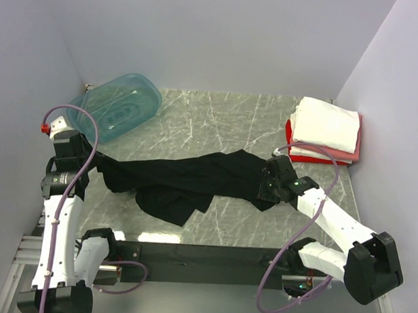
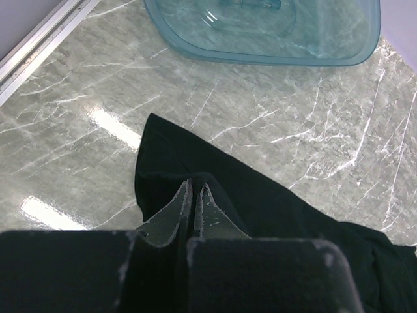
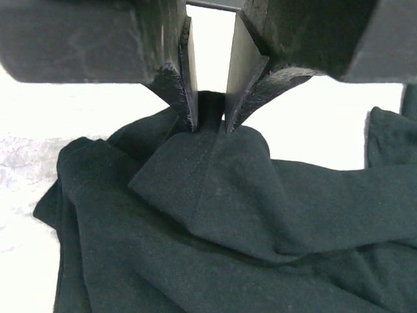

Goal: Fold and stack the t-shirts
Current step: Flatten the tshirt out

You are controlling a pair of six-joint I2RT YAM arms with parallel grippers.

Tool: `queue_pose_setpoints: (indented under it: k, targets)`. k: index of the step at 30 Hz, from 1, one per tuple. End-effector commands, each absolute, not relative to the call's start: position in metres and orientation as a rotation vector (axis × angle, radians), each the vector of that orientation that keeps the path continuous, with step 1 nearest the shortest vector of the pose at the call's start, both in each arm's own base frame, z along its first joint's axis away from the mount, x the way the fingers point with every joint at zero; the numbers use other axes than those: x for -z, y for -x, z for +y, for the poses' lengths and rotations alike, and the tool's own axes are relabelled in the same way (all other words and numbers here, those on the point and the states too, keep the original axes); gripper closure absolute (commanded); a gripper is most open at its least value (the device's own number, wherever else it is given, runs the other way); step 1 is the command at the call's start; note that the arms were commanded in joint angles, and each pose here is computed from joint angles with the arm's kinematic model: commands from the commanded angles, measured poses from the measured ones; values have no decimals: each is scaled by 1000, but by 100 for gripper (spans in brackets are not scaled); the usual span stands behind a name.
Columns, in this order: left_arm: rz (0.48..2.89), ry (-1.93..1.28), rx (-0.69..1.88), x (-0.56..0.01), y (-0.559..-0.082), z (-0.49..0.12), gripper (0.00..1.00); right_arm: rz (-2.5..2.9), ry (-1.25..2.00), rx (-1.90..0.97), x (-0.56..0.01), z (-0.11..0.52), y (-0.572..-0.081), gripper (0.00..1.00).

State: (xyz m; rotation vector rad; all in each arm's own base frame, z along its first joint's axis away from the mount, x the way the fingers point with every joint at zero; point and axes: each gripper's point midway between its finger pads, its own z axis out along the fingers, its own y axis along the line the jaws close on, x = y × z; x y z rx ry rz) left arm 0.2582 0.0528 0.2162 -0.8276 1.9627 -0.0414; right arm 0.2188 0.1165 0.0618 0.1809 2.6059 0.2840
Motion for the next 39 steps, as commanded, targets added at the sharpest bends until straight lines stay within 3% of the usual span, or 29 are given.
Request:
queue_pose_setpoints:
  k: [1, 5, 7, 8, 9, 10, 16, 22, 27, 34, 39]
  targets:
    - [1920, 807, 11, -228, -260, 59, 99, 2582, -156, -287, -72, 119, -224, 69]
    - [1919, 806, 11, -228, -260, 60, 99, 2594, -147, -300, -68, 122, -224, 72]
    - [1916, 805, 7, -229, -260, 60, 99, 2599, -146, -299, -67, 123, -225, 78]
    - [1919, 805, 5, -228, -260, 60, 100, 2598, -146, -302, -66, 123, -225, 83]
    - [1919, 808, 5, -227, -260, 60, 99, 2594, -143, -309, -68, 124, -225, 98]
    - [1917, 806, 5, -228, -260, 60, 99, 2593, -147, -307, -67, 124, -225, 100]
    - [1920, 799, 29, -233, -262, 57, 99, 2540, -139, -297, -87, 122, -233, 100]
    - [1885, 732, 143, -275, -271, 41, 99, 2365, -142, -213, -180, 111, -268, 100]
    - [1766, 690, 138, -346, -267, 44, 99, 2125, -161, -203, -310, 92, -276, 100]
    - [1585, 592, 211, -462, -245, 31, 100, 1769, -172, -334, -482, 65, -226, 100]
    - [1469, 456, 340, -535, -207, 1, 99, 1665, -91, -445, -529, 61, -177, 100]
